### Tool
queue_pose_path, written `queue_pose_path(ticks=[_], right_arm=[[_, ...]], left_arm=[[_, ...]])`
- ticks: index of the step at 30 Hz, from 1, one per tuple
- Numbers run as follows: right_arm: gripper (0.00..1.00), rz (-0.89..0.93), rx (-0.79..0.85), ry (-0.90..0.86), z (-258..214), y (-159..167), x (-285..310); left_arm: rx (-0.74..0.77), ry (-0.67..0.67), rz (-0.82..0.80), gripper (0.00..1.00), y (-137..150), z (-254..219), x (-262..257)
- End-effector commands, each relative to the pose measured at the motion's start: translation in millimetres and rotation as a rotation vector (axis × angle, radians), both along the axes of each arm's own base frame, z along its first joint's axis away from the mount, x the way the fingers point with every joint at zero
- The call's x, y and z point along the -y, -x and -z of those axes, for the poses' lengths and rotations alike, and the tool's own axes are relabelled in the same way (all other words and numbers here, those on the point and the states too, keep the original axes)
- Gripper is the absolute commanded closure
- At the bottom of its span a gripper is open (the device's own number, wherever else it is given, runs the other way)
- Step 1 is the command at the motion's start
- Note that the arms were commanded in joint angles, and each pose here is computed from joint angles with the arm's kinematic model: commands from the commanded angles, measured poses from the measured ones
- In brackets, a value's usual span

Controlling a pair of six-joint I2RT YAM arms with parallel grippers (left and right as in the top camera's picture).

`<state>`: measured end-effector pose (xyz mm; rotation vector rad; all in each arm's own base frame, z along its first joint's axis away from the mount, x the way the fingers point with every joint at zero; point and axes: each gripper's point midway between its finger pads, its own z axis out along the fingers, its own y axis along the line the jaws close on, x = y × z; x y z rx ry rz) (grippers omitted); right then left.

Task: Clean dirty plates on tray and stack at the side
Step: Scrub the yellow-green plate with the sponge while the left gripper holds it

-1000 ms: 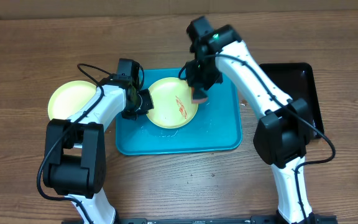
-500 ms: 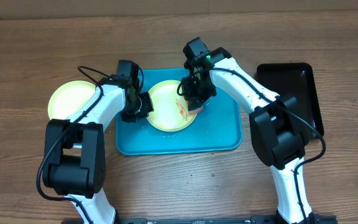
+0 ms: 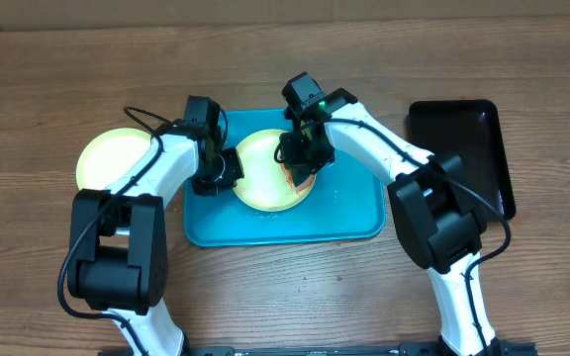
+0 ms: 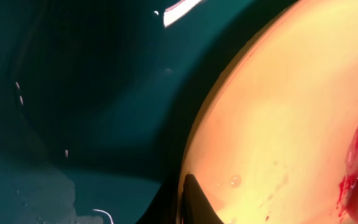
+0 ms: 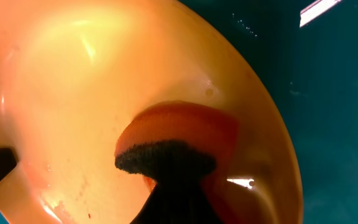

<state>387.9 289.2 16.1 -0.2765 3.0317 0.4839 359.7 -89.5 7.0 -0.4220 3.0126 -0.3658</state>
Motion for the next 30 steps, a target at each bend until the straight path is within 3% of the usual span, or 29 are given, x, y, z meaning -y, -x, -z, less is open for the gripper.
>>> queue_pose_path(ticks=[1, 10, 20, 30], right_arm=[[0.95, 0.046, 0.003, 0.004, -8, 5, 1], [0.95, 0.028, -0.027, -0.123, -15, 12, -29], [0.95, -0.030, -0.034, -0.136, -16, 32, -53], [0.95, -0.051, 0.067, 0.091, -3, 1, 14]], left_arm=[[-0.028, 0.001, 0.003, 0.96, 7, 6, 0], [-0.027, 0.004, 0.003, 0.96, 7, 5, 1], [-0.022, 0.013, 0.004, 0.96, 6, 5, 2], [-0.022, 0.013, 0.004, 0.96, 6, 5, 2]])
